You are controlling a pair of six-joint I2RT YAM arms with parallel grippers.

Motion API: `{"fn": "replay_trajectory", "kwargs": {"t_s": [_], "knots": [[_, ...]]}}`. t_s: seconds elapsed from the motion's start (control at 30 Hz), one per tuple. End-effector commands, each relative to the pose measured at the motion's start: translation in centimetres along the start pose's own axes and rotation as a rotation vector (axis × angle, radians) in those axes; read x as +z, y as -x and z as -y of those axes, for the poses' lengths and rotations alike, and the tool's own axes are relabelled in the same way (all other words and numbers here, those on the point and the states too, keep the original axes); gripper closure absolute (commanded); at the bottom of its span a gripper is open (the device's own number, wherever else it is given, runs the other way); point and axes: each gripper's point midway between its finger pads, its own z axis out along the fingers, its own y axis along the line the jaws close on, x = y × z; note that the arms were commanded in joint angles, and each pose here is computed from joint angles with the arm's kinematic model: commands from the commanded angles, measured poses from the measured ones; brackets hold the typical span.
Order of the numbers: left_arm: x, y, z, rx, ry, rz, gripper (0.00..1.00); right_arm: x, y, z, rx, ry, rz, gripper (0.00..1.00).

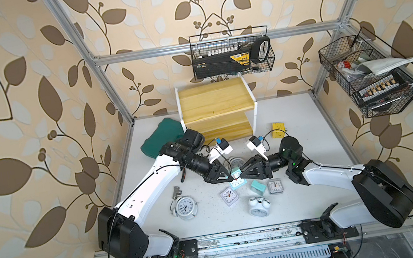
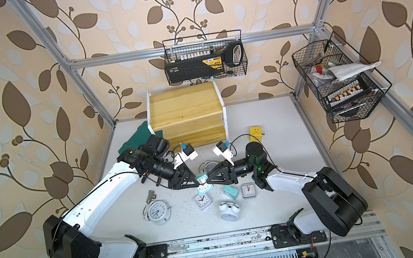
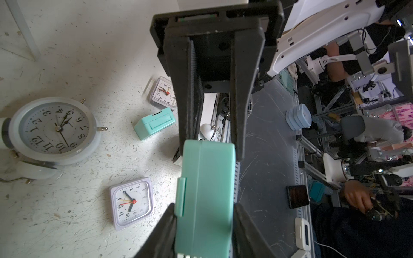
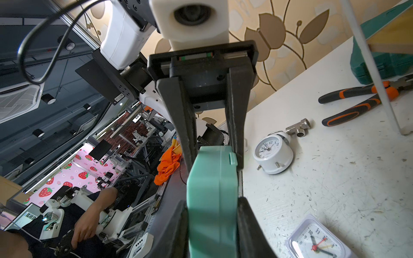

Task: Place the alarm clocks on the shelf by style
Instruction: Pick up the alarm from the center of the board.

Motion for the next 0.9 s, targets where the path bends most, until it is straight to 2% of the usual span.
{"fn": "replay_trajectory", "kwargs": {"t_s": [0.0, 0.1, 0.2, 0.37, 0.57, 0.7, 0.87], "knots": [[-0.6, 0.8, 1.0, 0.030, -0.029, 0.030, 0.70, 0.2, -0.1, -0.2, -0.017, -0.013, -0.022, 0.71], [-0.8, 0.6, 0.9, 0.033, -0.007, 0.027, 0.79, 0.3, -0.5, 0.2, -0.025, -0.071, -0.044, 0.61], [-0.9, 0.2, 0.1, 0.038, 0.055, 0.021, 0.80, -0.1, -0.7, 0.9, -0.050, -0.189, -0.057, 0.45], [-1.5, -0.3, -2.0, 0.044, 0.201, 0.031, 0.80, -1.4, -0.2, 2.4, -0.098, -0.441, -0.024, 0.30], [-2.0, -0.2, -3.0, 0.013, 0.271, 0.038, 0.80, -2.3, 0.8, 4.5, -0.121, -0.713, 0.059, 0.24], [-2.6, 0.2, -3.5, -0.006, 0.316, 0.051, 0.78, -1.5, 1.7, 3.9, -0.167, -0.790, 0.132, 0.21], [-3.5, 0.9, -4.2, -0.051, 0.351, 0.083, 0.78, -0.2, 1.9, 3.3, -0.247, -0.887, 0.162, 0.16]]}}
